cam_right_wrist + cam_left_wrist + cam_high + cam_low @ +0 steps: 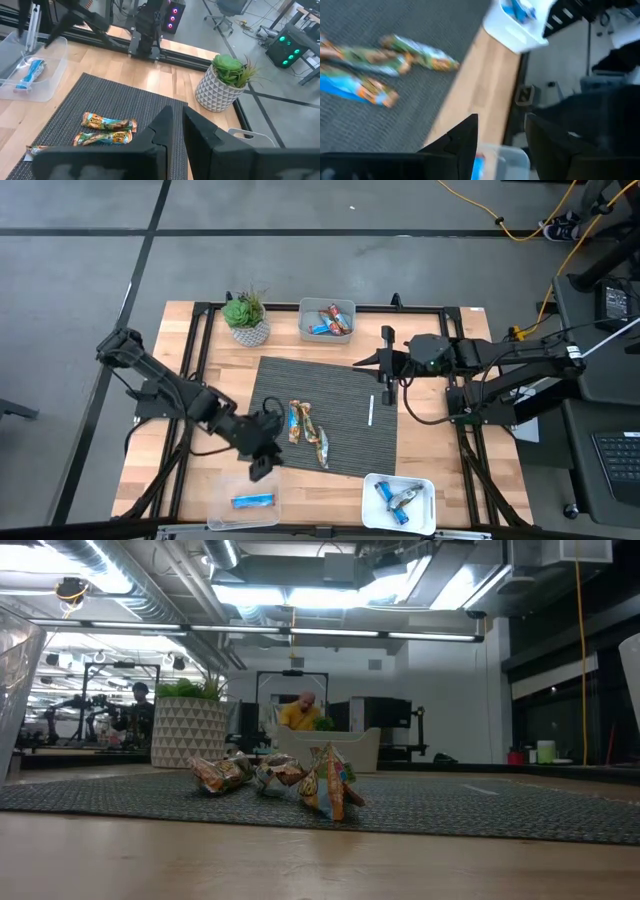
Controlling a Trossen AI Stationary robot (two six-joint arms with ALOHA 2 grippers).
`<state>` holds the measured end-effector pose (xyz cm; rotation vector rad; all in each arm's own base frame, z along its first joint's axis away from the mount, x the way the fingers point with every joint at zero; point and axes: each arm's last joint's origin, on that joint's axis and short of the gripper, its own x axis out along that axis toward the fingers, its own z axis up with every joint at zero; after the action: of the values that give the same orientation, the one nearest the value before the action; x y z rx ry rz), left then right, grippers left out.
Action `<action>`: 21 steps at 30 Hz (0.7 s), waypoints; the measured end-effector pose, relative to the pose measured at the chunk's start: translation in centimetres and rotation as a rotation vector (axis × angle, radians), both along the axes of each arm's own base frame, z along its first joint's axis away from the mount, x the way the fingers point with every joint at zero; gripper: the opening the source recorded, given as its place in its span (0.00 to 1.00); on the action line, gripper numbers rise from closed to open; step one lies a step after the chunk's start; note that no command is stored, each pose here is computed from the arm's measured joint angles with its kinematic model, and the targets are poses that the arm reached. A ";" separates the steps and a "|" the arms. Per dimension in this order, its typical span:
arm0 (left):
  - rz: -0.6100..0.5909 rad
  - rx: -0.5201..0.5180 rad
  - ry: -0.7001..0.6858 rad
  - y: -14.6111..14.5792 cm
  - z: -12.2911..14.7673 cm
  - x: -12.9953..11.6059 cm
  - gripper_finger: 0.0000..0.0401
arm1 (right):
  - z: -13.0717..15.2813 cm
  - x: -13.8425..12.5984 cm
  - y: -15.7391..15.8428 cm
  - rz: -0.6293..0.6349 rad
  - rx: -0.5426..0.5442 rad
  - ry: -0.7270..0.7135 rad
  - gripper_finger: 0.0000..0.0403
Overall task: Pick and place Granola Bars by type
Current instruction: Put the red granola bar into the gray bin
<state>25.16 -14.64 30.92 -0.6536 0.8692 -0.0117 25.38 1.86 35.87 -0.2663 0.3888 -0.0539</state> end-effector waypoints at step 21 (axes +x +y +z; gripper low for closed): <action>0.345 0.253 0.147 10.0 -2.7 3.9 0.37 | -0.2 0.0 0.0 0.004 -0.012 0.017 0.11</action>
<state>29.03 -4.62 28.23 -0.5635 0.8715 0.4544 25.37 1.86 35.71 -0.2795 0.4047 -0.0499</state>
